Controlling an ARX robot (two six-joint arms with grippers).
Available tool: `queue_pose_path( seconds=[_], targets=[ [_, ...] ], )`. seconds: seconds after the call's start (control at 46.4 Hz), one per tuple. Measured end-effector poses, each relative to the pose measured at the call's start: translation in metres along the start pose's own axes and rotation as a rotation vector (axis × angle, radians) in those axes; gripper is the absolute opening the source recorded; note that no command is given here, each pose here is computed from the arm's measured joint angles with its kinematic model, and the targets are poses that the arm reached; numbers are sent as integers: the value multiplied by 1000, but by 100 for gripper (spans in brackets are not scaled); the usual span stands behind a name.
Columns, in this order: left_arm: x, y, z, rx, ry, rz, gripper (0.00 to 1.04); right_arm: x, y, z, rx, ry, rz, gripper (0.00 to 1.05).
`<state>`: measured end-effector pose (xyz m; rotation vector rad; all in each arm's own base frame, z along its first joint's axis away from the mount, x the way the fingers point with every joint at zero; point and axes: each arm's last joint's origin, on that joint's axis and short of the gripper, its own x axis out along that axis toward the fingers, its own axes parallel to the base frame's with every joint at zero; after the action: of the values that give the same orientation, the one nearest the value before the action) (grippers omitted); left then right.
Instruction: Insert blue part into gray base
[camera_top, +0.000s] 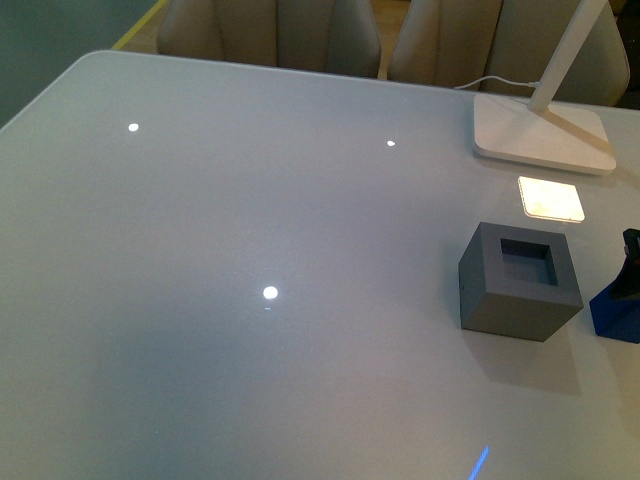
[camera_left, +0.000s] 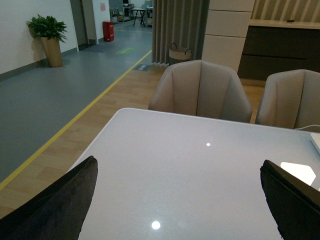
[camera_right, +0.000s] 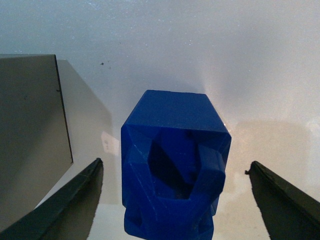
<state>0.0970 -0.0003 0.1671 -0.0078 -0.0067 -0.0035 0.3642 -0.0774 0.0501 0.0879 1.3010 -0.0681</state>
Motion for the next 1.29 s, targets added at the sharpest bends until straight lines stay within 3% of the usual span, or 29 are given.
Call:
queue_pose_path(
  seconds=[0.151, 0.28, 0.517, 0.711, 0.926, 1.292],
  targets=[
    [0, 0, 0, 0, 0, 0, 97, -1, 1, 4, -2, 3, -2, 57],
    [0, 0, 0, 0, 0, 0, 97, -2, 1, 4, -1, 13, -1, 45],
    [0, 0, 0, 0, 0, 0, 97, -16, 3, 3, 2, 23, 17, 44],
    [0, 0, 0, 0, 0, 0, 97, -61, 12, 11, -6, -45, 45, 44],
    [0, 0, 0, 0, 0, 0, 97, -97, 39, 14, -37, -97, 64, 44],
    [0, 0, 0, 0, 0, 0, 97, -105, 92, 11, -43, -87, 98, 44]
  ],
)
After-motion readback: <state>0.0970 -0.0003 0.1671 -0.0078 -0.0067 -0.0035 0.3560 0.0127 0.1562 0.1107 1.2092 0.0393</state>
